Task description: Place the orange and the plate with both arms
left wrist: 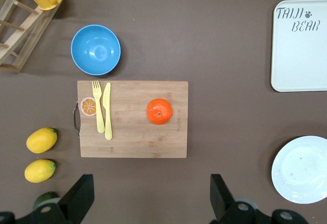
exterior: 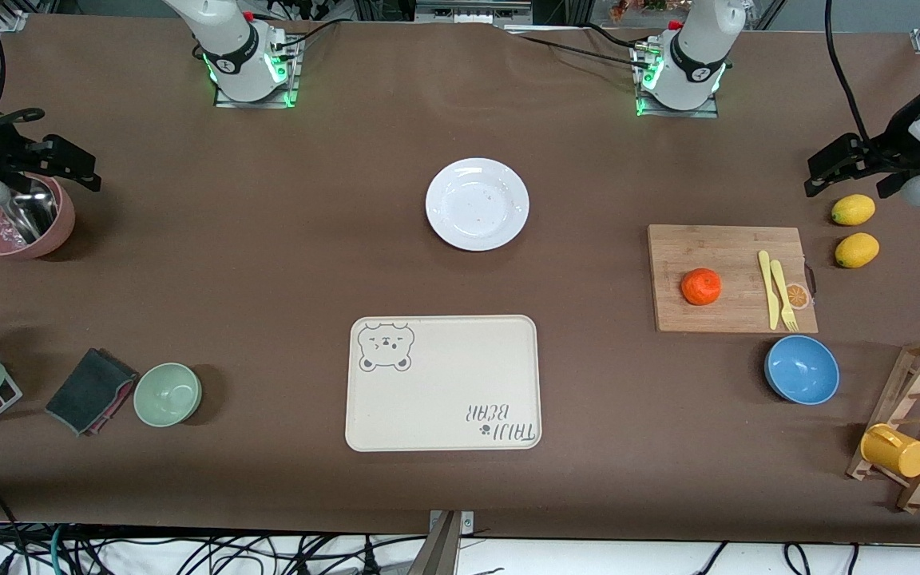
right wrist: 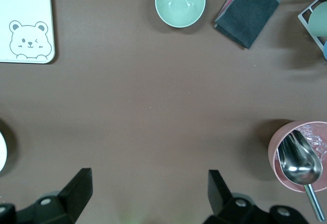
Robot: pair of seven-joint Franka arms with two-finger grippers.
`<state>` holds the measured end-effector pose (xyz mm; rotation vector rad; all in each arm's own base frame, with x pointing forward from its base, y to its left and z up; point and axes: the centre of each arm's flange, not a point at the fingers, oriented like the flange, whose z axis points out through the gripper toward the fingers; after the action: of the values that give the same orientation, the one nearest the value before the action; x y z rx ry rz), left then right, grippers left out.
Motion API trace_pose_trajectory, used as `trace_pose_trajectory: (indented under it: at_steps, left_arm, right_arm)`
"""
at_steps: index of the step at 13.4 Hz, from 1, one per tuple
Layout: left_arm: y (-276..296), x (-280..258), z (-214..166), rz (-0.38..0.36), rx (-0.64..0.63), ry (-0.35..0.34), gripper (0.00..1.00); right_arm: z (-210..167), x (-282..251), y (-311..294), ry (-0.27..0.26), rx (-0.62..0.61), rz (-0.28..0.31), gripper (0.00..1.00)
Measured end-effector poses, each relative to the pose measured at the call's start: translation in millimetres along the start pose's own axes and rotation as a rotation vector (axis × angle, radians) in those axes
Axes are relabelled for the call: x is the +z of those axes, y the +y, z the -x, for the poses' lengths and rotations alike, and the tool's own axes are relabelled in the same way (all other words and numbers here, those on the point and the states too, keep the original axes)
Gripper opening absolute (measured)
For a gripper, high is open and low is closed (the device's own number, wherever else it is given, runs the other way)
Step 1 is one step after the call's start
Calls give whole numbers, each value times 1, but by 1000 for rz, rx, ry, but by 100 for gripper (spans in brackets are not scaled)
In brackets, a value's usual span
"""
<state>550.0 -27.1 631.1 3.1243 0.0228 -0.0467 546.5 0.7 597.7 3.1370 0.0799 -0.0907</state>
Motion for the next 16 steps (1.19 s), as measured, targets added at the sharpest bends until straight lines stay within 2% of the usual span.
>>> trace_pose_trajectory:
  at_steps: [6,11,16]
  left_arm:
    - [-4,0,0,0,-9,-3,100]
    - [-38,2,1,1,-70,-22,100]
    - [-37,2,1,1,-69,-25,100]
  right_arm:
    - [0,0,0,0,0,0,100]
    - [0,0,0,0,0,0,100]
    - [0,0,0,0,0,0,100]
